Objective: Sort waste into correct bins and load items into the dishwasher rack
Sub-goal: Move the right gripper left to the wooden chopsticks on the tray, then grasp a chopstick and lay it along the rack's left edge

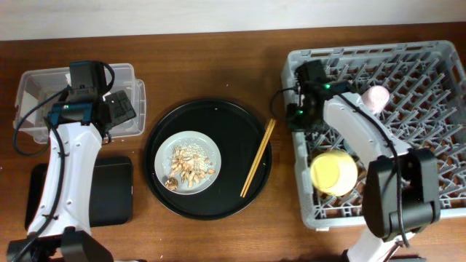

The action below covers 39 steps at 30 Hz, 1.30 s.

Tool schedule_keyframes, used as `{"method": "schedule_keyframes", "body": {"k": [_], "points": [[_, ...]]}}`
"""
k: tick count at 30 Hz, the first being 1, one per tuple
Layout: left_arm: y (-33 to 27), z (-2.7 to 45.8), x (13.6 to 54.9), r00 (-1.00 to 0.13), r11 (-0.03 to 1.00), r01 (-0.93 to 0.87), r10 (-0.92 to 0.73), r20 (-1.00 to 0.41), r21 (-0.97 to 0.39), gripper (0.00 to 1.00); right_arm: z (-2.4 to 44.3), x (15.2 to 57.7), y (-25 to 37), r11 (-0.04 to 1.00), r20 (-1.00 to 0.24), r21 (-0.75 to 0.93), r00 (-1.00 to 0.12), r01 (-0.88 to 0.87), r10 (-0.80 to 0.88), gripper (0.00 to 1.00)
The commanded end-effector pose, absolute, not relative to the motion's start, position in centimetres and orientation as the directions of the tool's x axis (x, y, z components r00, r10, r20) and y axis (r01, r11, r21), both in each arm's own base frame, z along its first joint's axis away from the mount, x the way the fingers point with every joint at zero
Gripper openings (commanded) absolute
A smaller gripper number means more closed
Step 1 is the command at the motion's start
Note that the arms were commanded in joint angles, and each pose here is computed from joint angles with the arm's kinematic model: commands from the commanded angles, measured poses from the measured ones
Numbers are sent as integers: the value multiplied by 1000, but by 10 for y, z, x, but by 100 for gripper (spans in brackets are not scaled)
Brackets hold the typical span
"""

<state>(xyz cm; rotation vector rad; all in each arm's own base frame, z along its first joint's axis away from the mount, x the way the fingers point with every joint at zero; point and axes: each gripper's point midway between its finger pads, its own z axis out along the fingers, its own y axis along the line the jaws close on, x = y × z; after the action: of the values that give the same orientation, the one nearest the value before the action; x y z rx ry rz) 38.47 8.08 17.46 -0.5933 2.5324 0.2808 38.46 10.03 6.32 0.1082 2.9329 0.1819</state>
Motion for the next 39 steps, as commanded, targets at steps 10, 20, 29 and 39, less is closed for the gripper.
{"method": "schedule_keyframes", "body": {"k": [10,20,29,39], "points": [[81,180,385,-757,878,-474,-362,-544,75,99,161,360,165,955,-85,294,-994,37,65,61],[81,180,385,-757,878,-474,-362,-544,75,99,69,335,198,979,-129,15,-971,201,201,40],[81,180,385,-757,878,-474,-362,-544,75,99,17,337,206,956,-87,8,-952,295,294,26],[81,180,385,-757,878,-473,-362,-544,75,99,4,335,210,958,-94,25,-954,285,286,26]]}}
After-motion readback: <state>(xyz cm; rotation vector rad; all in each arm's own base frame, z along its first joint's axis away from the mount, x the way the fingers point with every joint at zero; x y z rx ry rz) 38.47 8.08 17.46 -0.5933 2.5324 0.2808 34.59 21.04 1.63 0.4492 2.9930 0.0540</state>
